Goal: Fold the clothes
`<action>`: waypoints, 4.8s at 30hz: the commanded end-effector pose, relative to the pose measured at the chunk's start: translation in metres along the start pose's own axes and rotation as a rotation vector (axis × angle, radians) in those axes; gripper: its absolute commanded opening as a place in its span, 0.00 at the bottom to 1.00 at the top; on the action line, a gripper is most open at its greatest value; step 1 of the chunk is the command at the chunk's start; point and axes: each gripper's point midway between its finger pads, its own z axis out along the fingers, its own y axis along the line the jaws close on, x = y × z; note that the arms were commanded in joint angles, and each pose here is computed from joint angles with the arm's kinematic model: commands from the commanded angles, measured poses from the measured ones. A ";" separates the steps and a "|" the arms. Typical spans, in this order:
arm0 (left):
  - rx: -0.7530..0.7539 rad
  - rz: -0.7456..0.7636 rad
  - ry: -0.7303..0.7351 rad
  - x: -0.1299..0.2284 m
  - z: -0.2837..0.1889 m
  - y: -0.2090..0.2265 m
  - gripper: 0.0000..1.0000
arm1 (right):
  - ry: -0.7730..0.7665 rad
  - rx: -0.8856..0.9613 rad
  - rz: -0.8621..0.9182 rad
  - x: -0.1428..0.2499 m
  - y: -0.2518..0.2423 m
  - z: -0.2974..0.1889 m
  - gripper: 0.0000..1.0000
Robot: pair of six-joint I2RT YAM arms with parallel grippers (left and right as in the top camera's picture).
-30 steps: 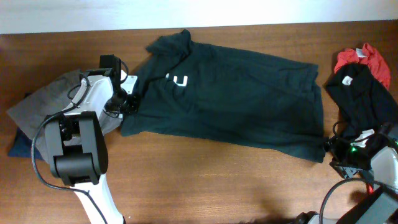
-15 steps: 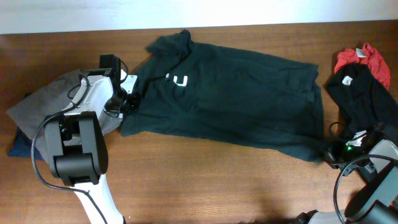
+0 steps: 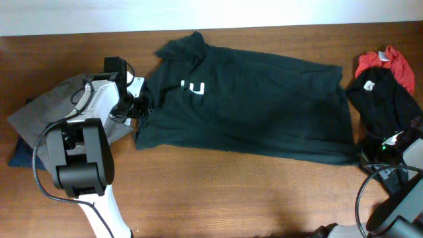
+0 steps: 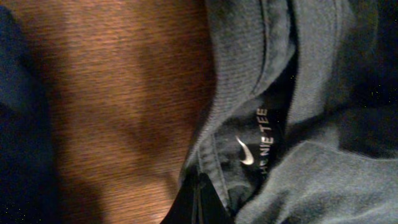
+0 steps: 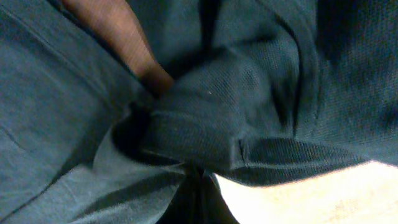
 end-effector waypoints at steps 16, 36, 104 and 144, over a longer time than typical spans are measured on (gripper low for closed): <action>0.169 -0.043 -0.044 -0.030 -0.060 -0.024 0.57 | 0.010 -0.040 0.001 0.001 0.009 -0.005 0.82; 0.179 0.045 -0.294 -0.033 -0.195 -0.057 0.51 | -0.334 -0.481 -0.355 0.018 0.099 -0.138 0.99; 0.154 0.198 -0.473 0.040 -0.318 -0.132 0.99 | -0.560 -0.603 -0.846 0.153 0.122 -0.225 0.99; 0.151 0.197 -0.471 0.040 -0.318 -0.131 0.99 | -0.560 -0.603 -0.846 0.153 0.122 -0.225 0.99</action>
